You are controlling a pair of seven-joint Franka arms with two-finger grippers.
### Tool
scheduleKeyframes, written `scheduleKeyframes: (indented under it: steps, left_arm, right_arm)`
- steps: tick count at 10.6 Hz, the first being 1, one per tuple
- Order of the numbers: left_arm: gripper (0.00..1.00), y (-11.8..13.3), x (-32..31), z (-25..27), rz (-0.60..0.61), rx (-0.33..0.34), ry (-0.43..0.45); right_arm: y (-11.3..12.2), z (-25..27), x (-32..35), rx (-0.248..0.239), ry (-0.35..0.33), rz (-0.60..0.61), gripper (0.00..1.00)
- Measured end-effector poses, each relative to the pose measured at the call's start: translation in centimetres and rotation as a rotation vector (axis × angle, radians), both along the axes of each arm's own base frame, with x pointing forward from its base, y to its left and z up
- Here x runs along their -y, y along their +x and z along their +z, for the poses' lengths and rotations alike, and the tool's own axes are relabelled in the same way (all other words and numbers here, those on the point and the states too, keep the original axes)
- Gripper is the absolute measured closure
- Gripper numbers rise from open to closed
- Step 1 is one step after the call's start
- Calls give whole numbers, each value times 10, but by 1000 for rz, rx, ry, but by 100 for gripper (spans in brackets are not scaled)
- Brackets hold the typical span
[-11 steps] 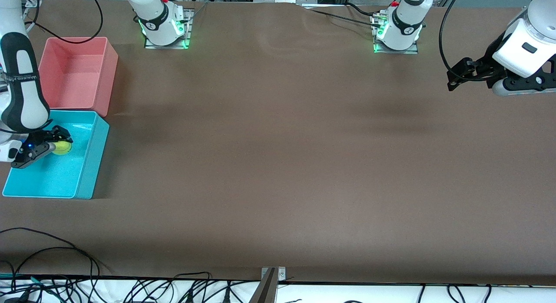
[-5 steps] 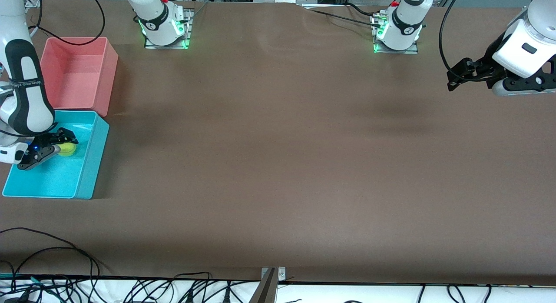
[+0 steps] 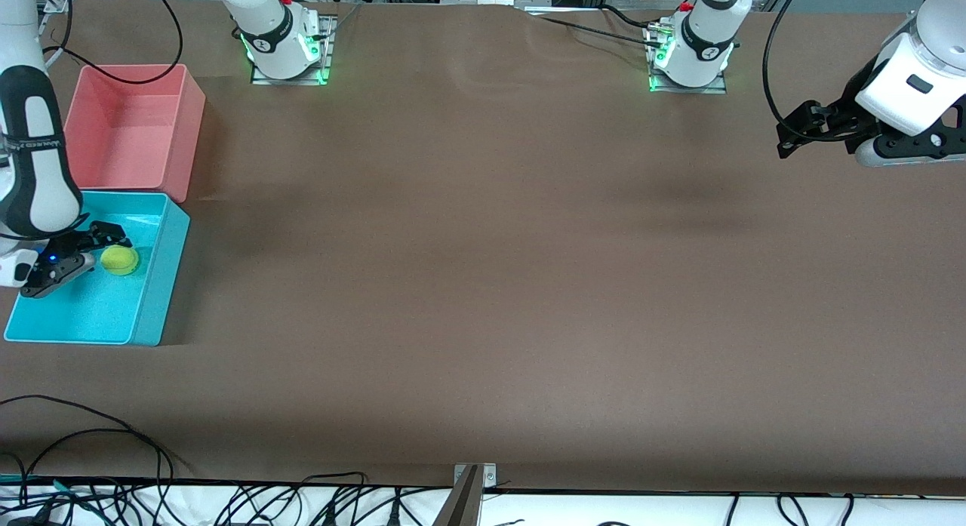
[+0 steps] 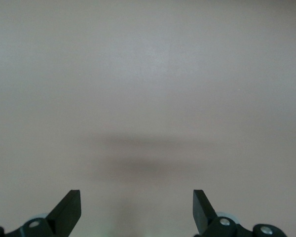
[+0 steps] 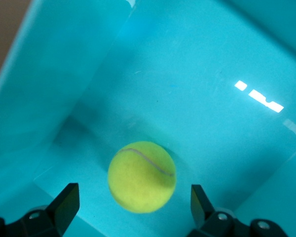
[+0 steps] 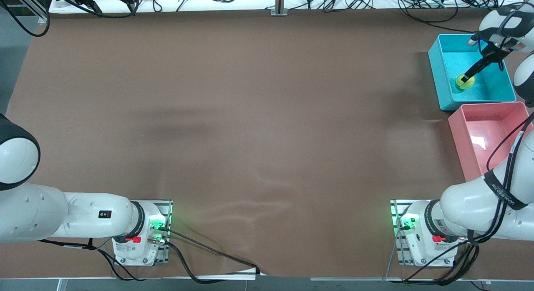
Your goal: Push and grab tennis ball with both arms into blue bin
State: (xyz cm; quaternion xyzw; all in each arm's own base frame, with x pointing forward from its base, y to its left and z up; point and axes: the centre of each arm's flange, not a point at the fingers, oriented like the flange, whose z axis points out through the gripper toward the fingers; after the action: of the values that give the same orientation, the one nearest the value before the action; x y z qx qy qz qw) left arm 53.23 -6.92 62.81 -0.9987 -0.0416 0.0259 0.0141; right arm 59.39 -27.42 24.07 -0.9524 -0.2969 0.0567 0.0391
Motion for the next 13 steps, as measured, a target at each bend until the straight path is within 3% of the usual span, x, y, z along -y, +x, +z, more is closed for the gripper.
scheduleKeyframes:
  steps: [3,7,13]
  left_arm:
    - [0,0,0,0,0,0,0]
    - [0,0,-1,0,3,0,0]
    - [0,1,-3,0,5,0,0]
  right_arm:
    - [25,50,0,12,13,27,0]
    - [48,138,-21,-7,53,76,0]
    - [67,233,-76,-25,69,137,0]
